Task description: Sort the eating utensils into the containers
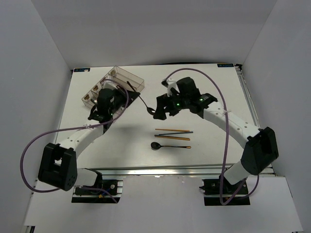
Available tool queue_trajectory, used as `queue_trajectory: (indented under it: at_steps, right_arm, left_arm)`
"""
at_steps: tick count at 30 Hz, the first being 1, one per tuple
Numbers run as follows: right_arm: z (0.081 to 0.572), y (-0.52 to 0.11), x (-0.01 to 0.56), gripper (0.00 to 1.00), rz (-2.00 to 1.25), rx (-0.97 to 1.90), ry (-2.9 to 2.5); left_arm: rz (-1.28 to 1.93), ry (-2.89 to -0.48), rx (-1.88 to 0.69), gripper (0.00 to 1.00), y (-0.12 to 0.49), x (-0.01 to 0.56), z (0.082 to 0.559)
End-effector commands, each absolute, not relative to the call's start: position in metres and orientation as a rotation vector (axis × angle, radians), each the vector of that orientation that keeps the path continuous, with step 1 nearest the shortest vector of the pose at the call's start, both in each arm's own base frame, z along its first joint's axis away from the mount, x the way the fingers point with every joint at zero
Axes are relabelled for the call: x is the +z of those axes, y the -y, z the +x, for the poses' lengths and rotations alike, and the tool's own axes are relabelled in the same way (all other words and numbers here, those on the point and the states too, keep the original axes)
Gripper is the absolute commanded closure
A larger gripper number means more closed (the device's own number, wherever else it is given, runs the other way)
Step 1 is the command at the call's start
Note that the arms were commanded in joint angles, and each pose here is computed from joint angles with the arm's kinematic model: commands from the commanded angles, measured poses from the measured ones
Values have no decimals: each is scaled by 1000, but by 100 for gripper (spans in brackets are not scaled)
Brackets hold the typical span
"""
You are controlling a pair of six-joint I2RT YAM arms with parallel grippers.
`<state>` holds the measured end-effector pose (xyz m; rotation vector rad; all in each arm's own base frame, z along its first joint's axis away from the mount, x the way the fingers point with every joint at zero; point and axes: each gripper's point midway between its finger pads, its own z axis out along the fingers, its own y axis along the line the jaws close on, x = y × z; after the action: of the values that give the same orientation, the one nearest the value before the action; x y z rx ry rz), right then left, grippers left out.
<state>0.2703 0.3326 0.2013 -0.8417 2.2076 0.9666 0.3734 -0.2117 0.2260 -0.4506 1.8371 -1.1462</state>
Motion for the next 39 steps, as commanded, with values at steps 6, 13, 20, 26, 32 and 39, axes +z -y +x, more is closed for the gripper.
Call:
queue_trajectory:
  at_steps: [6, 13, 20, 26, 32, 39]
  right_arm:
    - [289, -260, 232, 11, -575, 849, -2144]
    - [262, -250, 228, 11, -602, 892, -2129]
    - [252, -246, 223, 11, -612, 907, -2138]
    - [254, -244, 223, 11, -622, 880, -2141]
    - [258, -242, 211, 11, -639, 838, -2175]
    - [247, -258, 170, 11, -864, 719, -2262]
  left_arm:
    - [-792, -1790, -692, 100, 96, 240, 488]
    - [-859, -1885, -517, 100, 44, 204, 571]
    - [-878, -1944, -566, 98, 44, 165, 604]
    - [-883, -1947, -645, 81, 54, 150, 607]
    - [-887, -1904, -708, 36, 59, 161, 586]
    - [-775, -1812, -751, 3, 65, 239, 556]
